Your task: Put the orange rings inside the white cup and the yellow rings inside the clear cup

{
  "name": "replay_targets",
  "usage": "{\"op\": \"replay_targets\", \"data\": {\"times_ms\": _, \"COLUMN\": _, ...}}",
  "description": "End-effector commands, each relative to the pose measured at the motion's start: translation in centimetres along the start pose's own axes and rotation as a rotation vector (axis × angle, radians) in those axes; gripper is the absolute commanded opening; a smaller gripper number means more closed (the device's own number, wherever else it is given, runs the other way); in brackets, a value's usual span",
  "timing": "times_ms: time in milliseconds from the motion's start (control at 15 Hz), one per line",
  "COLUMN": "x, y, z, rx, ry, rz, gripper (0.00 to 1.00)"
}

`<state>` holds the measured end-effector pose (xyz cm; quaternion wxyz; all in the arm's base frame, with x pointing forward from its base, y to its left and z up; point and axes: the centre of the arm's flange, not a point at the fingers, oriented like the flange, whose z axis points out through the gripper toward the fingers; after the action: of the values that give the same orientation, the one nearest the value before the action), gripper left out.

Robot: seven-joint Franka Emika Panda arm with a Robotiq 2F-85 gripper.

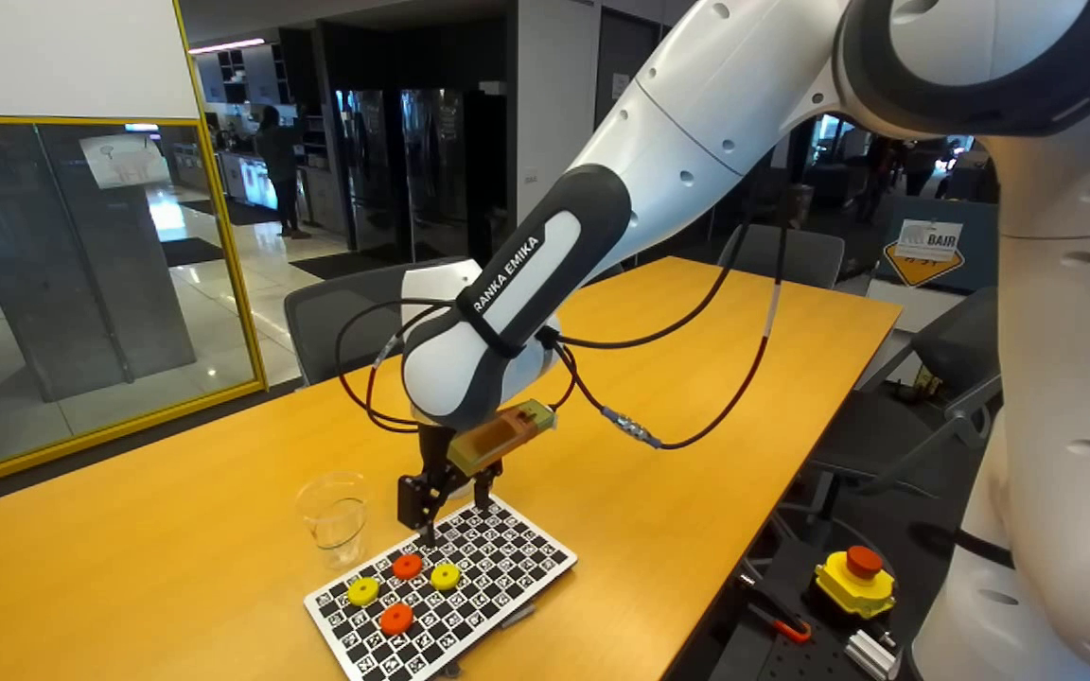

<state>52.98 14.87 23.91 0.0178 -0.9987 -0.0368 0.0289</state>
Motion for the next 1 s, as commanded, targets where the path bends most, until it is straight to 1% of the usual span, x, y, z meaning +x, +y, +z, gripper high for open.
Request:
{"op": "replay_targets", "data": {"times_ms": 0, "x": -1.9, "y": -0.7, "z": -0.1, "rx": 0.016, "ry": 0.016, "rz": -0.014, "gripper": 1.0}}
{"op": "replay_targets", "data": {"times_ms": 400, "x": -1.4, "y": -0.8, "z": 1.7, "rx": 0.05, "ry": 0.022, "rz": -0.016, "gripper": 1.0}}
{"op": "replay_targets", "data": {"times_ms": 533, "x": -0.9, "y": -1.0, "z": 2.5, "rx": 0.042, "ry": 0.036, "rz": -0.007, "gripper": 1.0}}
{"op": "replay_targets", "data": {"times_ms": 933, "x": -0.6, "y": -1.3, "z": 4.8, "rx": 0.033, "ry": 0.025, "rz": 0.0, "gripper": 1.0}}
